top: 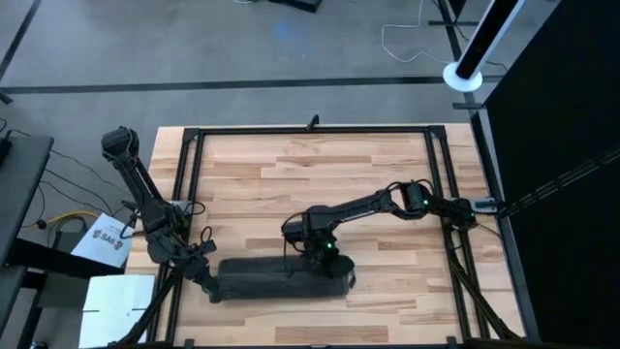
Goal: Roll towel
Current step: Roll the black towel
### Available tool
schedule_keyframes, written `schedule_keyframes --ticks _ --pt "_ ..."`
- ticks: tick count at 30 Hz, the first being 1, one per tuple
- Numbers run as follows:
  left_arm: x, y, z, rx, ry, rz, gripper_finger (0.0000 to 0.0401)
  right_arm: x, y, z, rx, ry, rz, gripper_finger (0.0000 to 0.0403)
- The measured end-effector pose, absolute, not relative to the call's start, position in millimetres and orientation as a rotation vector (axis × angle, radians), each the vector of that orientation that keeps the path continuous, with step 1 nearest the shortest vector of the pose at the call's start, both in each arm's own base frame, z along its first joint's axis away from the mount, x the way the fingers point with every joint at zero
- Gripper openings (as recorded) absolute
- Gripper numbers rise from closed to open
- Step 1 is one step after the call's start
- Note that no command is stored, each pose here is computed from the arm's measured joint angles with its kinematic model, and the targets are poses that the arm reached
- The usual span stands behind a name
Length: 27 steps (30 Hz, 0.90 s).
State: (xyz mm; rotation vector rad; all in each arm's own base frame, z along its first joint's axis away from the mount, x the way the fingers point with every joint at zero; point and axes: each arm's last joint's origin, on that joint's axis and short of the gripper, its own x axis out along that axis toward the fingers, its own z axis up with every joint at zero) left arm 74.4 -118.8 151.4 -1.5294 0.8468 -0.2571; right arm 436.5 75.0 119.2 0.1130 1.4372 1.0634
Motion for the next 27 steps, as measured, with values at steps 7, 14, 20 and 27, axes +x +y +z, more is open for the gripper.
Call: schedule_keyframes --ticks 7,14,20,27 --pt "78.1 -121.1 126.6 -1.579 0.969 0.062 0.0019 435.6 80.5 118.6 0.077 1.453 1.055 0.0" --pt "78.7 -125.2 113.7 -1.602 1.067 0.18 0.0019 438.4 75.3 118.1 0.083 1.448 1.019 0.0" --pt "77.9 -125.8 105.5 -1.587 1.133 0.26 0.0019 439.5 78.3 118.5 0.043 1.443 1.003 0.0" --pt "77.9 -126.3 102.8 -1.581 1.144 0.279 0.0019 441.0 79.7 118.3 0.007 1.452 0.961 0.0"
